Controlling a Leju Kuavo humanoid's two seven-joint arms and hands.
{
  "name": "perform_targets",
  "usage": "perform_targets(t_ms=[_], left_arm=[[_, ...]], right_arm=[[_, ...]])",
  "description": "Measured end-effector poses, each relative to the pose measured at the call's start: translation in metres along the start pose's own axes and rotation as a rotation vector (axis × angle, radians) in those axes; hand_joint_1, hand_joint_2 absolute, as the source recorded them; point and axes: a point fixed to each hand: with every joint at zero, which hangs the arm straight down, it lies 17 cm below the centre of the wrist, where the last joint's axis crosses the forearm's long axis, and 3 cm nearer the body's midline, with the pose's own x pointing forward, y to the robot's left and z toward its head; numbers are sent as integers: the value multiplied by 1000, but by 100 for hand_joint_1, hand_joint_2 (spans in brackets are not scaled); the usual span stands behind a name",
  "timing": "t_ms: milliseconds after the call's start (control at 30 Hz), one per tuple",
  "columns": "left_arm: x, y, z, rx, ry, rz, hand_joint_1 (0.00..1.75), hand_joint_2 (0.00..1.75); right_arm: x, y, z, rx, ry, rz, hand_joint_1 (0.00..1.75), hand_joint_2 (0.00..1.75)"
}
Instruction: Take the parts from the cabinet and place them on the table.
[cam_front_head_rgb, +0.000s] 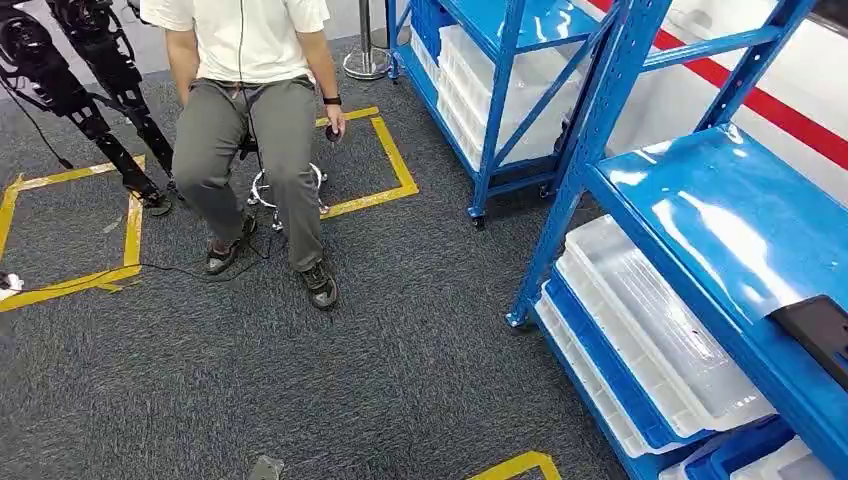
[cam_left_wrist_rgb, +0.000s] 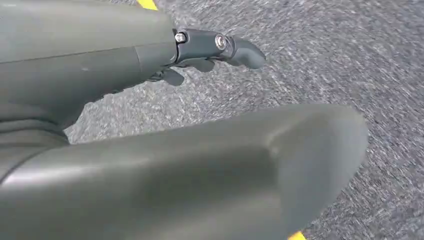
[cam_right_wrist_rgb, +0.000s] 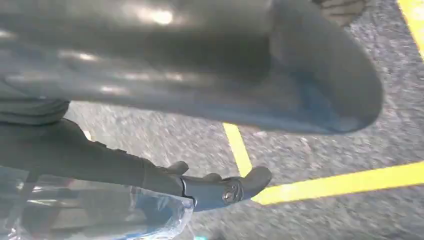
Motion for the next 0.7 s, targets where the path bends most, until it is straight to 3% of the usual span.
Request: perform_targets(t_ms=[400,467,600,700], left_arm=[[-4,-3,1,-10,25,-5,0,0],[-7,-9,1,-36,65,5,0,0],[-37,-26,10,-123,243,37,0,0],[-49,-31,16,-144,285,45,0,0]], right_arm=[[1,-1,0,0,4,-16,0,0],[0,-1,-1,4,7,-12,0,0],[4,0,-1,14,2,-7,0,0],[1,1,0,16,7,-2,0,0]])
